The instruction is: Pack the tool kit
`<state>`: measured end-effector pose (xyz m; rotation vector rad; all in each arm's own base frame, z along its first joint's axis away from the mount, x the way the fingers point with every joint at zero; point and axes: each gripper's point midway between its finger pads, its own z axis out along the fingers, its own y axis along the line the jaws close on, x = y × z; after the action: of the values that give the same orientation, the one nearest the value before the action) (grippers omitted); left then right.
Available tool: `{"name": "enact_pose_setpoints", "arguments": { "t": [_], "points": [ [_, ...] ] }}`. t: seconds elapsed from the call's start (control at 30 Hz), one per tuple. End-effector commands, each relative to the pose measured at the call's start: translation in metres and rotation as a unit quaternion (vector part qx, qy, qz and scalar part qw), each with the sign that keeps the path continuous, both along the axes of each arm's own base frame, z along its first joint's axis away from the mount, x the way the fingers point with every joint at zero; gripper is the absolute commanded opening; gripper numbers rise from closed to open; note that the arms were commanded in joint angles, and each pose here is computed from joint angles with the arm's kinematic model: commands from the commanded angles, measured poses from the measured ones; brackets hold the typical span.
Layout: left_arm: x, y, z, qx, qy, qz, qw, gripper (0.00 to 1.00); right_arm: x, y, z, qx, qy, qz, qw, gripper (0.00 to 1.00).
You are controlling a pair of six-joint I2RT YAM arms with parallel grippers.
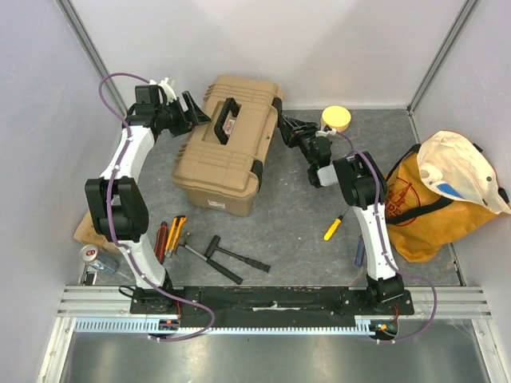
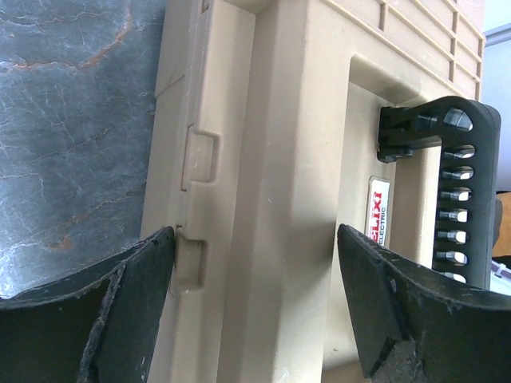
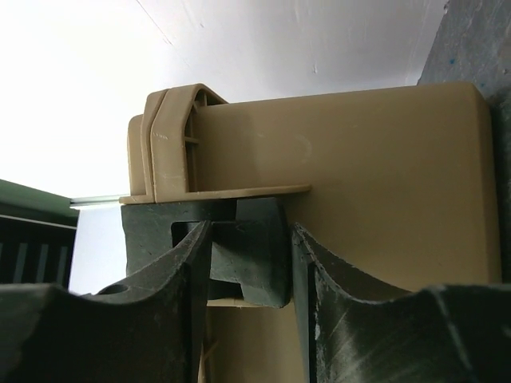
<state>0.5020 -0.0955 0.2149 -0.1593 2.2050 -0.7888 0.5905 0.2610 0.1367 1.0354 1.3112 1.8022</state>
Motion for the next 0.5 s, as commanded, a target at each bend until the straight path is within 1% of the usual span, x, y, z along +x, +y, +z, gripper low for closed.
{"name": "enact_pose_setpoints", "arguments": {
  "t": [0.0,0.1,0.23,0.37,0.47],
  "points": [
    [-0.008,-0.031,0.006,-0.013,-0.006,-0.049,0.999,0.86,-0.031,0.01,0.083,-0.018,-0.111,0.031,0.993,0.43],
    [-0.007,-0.026,0.008,-0.005,-0.007,-0.035,0.999,0.85,-0.025,0.014,0.068,-0.083,-0.071,0.035,0.993,0.38],
    [-0.006,-0.022,0.006,0.004,-0.004,-0.02,1.0,0.84,-0.021,0.015,0.058,-0.155,-0.041,0.033,0.987,0.34],
    [-0.005,-0.018,0.005,0.009,0.0,-0.009,1.0,0.83,-0.016,0.014,0.046,-0.216,-0.004,0.033,0.976,0.34],
    [-0.004,-0.015,0.007,0.013,-0.003,0.001,1.0,0.83,-0.015,0.01,0.038,-0.26,0.021,0.032,0.965,0.37]
  ]
}}
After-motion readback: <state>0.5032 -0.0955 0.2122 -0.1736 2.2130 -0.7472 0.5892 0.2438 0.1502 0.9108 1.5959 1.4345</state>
